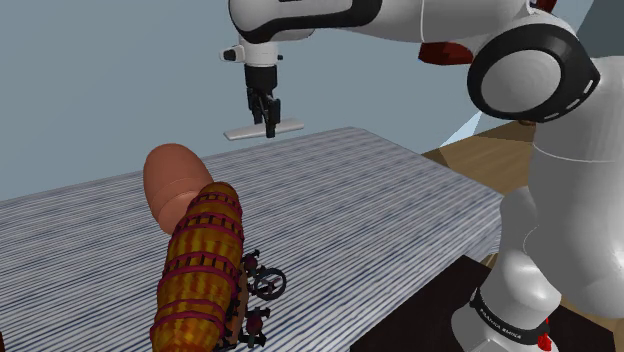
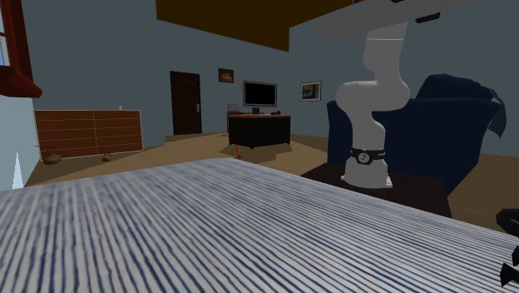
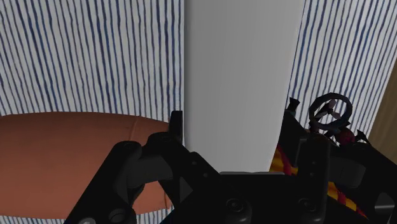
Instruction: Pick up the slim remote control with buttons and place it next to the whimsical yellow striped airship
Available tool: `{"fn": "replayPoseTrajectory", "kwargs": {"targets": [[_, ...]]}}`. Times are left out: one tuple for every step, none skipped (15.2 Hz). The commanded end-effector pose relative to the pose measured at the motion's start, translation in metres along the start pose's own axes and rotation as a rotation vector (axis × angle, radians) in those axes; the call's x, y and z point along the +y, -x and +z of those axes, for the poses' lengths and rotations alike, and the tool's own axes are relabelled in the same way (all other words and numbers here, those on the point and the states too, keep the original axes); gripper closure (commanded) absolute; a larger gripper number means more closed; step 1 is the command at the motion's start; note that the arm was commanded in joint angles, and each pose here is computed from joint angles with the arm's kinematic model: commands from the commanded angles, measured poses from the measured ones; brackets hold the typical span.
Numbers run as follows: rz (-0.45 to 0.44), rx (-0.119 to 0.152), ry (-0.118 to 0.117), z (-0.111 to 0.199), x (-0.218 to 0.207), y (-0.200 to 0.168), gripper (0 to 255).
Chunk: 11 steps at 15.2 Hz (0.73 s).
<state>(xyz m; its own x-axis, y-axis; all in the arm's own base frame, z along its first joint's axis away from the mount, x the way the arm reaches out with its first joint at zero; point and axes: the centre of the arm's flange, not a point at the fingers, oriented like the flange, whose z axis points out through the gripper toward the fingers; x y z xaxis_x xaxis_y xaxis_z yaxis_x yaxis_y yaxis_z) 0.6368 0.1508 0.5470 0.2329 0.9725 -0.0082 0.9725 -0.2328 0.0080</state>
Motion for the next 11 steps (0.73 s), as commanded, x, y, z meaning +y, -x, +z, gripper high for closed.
{"fn": "replayPoseTrajectory", "kwargs": {"targets": [[0.0,0.0,0.0,0.0,0.005,-0.023,255],[0.0,0.0,0.0,0.0,0.009,-0.036,255],[0.0,0.0,0.0,0.0,0.013,-0.053,255],[0.0,0.0,0.0,0.005,0.013,-0.053,255],[0.0,0.0,0.0,0.01,0.013,-0.053,255],[0.0,0.0,0.0,0.016,0.013,-0.053,255],[0.0,0.0,0.0,0.021,0.013,-0.053,255],[0.0,0.0,0.0,0.026,0.013,-0.053,255],[0.0,0.0,0.0,0.032,0.013,-0.053,255],[0.0,0.0,0.0,0.037,0.013,-0.053,255],[0.0,0.0,0.0,0.042,0.013,-0.053,255]]}}
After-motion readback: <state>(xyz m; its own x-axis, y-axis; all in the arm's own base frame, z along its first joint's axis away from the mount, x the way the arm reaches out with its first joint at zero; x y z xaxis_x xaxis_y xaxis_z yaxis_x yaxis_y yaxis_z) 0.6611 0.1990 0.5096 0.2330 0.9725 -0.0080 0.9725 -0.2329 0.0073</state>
